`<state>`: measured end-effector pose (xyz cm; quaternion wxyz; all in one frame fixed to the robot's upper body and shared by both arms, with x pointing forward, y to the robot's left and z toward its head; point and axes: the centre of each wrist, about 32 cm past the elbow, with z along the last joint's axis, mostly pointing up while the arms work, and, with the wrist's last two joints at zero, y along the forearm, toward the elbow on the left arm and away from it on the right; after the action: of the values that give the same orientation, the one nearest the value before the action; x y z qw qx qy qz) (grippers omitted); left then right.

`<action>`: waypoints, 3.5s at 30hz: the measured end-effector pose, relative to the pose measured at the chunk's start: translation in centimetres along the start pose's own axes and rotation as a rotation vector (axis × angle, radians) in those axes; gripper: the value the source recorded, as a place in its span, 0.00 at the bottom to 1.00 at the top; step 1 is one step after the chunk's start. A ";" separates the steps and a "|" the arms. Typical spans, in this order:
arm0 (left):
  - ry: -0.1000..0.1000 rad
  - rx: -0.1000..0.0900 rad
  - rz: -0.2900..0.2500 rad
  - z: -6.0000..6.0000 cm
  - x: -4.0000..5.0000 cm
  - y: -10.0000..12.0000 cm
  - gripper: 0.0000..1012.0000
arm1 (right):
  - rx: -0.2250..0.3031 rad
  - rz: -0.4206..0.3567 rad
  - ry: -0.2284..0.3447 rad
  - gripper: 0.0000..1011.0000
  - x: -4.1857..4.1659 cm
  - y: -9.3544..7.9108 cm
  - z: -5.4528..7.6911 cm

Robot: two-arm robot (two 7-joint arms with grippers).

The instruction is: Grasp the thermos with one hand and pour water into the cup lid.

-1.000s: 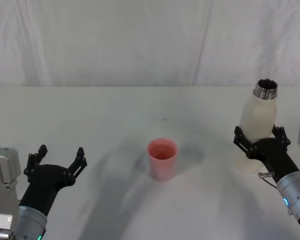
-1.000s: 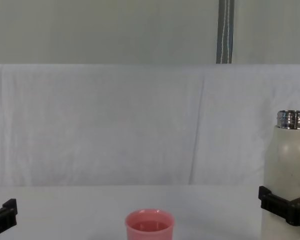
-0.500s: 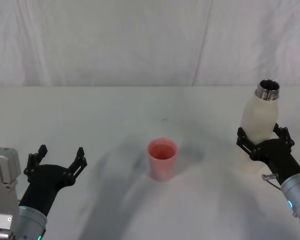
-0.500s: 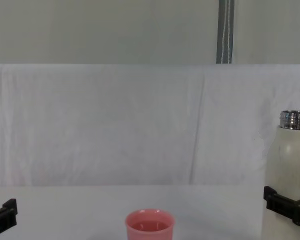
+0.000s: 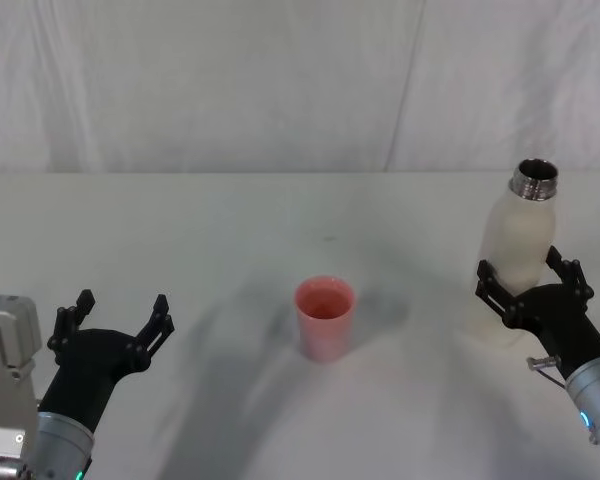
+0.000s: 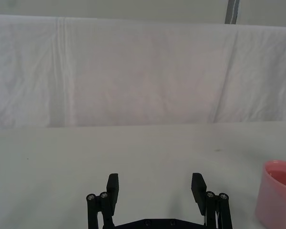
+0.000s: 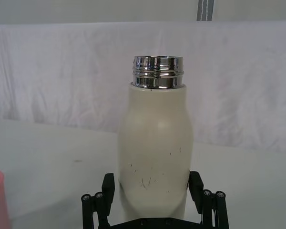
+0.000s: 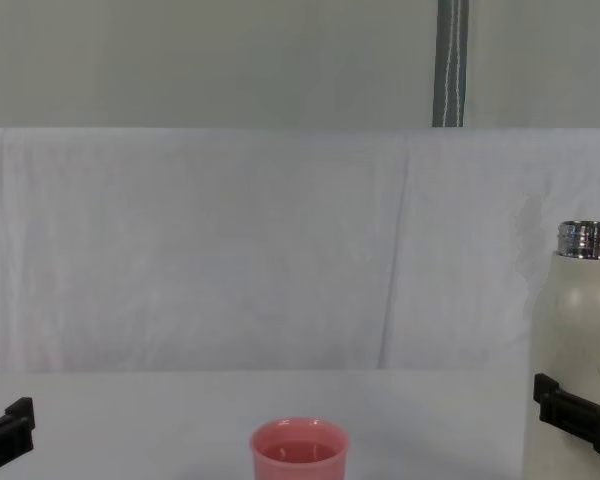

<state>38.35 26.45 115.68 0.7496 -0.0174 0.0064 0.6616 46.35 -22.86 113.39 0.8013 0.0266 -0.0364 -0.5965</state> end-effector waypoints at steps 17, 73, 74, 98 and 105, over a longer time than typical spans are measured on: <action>0.000 0.000 0.000 0.0 0.00 0.0 0.99 | 0.011 -0.001 -0.021 0.99 -0.40 -1.6 0.2; 0.000 0.000 0.000 0.0 0.00 0.0 0.99 | -0.040 0.233 0.021 0.99 -4.74 -4.2 -2.2; 0.000 0.000 0.000 0.0 0.00 0.0 0.99 | -0.040 0.233 0.021 0.99 -4.74 -4.3 -2.2; 0.000 0.000 0.000 0.0 0.00 0.0 0.99 | -0.039 0.228 0.018 0.99 -4.70 -4.3 -2.2; 0.000 0.000 0.000 0.0 0.00 0.0 0.99 | -0.039 0.227 0.018 0.99 -4.71 -4.3 -2.2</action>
<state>38.35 26.45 115.68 0.7496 -0.0174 0.0065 0.6616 41.10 -19.59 110.74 0.8644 0.0121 -0.0204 -0.5022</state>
